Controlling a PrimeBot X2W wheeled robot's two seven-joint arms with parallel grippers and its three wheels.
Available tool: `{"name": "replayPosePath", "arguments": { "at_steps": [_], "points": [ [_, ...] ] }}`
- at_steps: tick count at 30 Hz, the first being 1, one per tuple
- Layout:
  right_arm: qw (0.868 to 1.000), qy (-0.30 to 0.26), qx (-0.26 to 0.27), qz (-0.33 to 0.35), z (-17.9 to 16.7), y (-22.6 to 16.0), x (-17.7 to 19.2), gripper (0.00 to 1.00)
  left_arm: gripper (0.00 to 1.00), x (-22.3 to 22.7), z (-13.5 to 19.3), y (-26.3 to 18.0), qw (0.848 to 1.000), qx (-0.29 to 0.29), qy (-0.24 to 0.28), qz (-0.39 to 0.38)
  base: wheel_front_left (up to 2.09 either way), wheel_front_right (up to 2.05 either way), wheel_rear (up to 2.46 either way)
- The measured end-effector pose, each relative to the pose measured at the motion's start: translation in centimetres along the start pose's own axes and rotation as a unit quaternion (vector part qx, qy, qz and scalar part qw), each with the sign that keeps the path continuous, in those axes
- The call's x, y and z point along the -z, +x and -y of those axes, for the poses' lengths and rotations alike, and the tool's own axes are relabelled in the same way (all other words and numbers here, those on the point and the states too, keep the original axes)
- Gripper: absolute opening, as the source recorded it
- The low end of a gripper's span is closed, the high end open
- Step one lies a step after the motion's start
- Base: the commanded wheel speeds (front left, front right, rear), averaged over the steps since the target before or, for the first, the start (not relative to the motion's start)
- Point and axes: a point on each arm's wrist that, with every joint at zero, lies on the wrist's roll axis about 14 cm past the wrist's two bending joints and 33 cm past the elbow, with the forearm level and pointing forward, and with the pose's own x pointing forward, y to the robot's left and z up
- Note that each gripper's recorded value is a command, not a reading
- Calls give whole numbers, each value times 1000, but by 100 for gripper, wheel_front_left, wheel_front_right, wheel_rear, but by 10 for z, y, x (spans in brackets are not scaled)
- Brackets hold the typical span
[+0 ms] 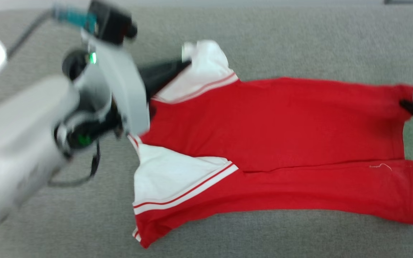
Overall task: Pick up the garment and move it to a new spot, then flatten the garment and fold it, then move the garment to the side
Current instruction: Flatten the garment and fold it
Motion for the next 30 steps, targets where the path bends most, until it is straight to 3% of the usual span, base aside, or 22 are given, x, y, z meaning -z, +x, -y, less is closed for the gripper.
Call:
{"name": "replayPosePath", "arguments": {
  "at_steps": [6, 16, 24, 30],
  "points": [
    [1000, -1, -17, 0, -7, -24, 13, 0, 0, 20, 21, -47, 1000, 4, 2, 25, 0, 0, 0],
    [1000, 11, -22, -8, -9, -44, 40, 0, 0, 71, 33, -116, 995, -30, -56, 71, 0, 0, 0],
    [997, 56, -23, -48, -10, -36, 83, 0, 0, 124, 46, -119, 990, -44, -124, 49, 0, 0, 0],
    [994, 75, -20, -74, -13, -20, 106, 0, 0, 156, 31, -107, 988, -67, -134, 25, 0, 0, 0]
  ]
}}
